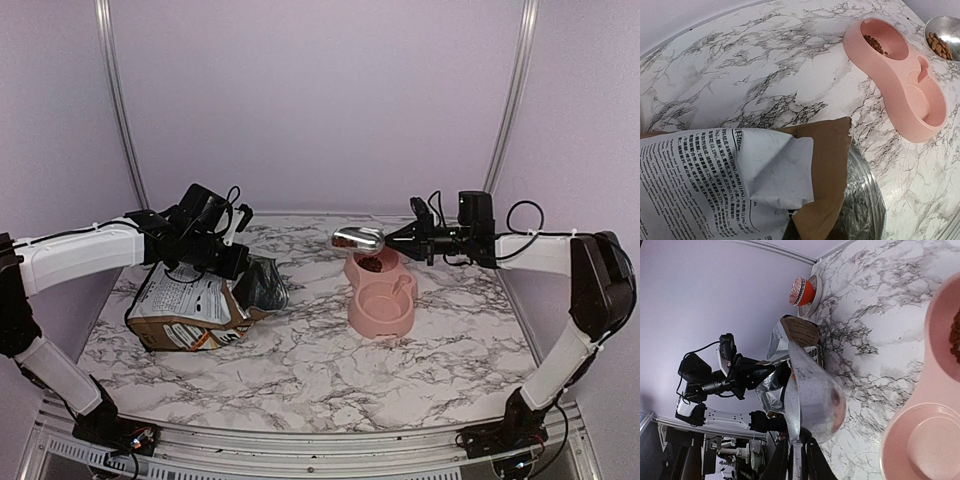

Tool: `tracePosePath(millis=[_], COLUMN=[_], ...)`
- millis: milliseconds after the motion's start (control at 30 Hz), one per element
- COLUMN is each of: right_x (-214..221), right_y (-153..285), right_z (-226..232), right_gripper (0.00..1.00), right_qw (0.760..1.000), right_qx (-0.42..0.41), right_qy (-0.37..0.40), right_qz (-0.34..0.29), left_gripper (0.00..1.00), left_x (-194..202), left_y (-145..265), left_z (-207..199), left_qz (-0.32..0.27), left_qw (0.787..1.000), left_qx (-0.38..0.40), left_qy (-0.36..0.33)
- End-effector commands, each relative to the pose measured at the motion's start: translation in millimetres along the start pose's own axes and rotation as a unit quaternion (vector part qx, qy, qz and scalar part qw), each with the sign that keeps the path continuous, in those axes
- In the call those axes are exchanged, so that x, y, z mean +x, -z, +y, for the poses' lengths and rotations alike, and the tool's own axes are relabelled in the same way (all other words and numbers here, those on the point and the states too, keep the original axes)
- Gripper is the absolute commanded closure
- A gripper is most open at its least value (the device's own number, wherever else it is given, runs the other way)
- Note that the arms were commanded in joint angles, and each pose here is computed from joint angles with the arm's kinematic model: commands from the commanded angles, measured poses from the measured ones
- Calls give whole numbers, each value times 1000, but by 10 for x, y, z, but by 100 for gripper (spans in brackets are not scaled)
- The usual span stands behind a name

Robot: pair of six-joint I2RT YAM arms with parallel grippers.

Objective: Serve the pet food
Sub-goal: Place the pet food in the pet food bowl.

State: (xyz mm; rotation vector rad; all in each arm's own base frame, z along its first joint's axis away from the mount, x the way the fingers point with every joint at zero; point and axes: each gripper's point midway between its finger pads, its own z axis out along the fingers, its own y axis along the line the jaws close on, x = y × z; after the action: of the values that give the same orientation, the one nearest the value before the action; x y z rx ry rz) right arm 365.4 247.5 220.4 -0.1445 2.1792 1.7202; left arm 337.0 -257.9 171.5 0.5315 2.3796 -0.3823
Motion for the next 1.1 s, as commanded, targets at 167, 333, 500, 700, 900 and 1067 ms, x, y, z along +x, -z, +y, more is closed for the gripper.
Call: tracePosePath(millis=[167,333,500,700,900,1067], right_x=[-315,-386,-426,-505,-558,-588], right_y=[628,802,845,923,940,868], right_z=[-363,-624,-806,-946,-962,-915], right_gripper=[100,100,100,100,100,100], right_qw=[996,989,981,970,965,961], right_qx=[57,112,158,213,237,254], right_qy=[-8,-12,-13,-5,7,26], right_qz=[-75,-99,-109,-118,-115,-105], left_gripper=[100,100,100,100,100,100], left_x=[-92,-85,-95,-90,-103,-106], left_y=[102,91,97,109,129,139], left_z=[61,55,56,60,60,56], left_qz=[-20,-18,-19,-20,-23,-24], left_qw=[1000,1000,1000,1000,1000,1000], left_qx=[-5,-3,-4,-4,-5,-3], left_qy=[1,1,1,1,2,2])
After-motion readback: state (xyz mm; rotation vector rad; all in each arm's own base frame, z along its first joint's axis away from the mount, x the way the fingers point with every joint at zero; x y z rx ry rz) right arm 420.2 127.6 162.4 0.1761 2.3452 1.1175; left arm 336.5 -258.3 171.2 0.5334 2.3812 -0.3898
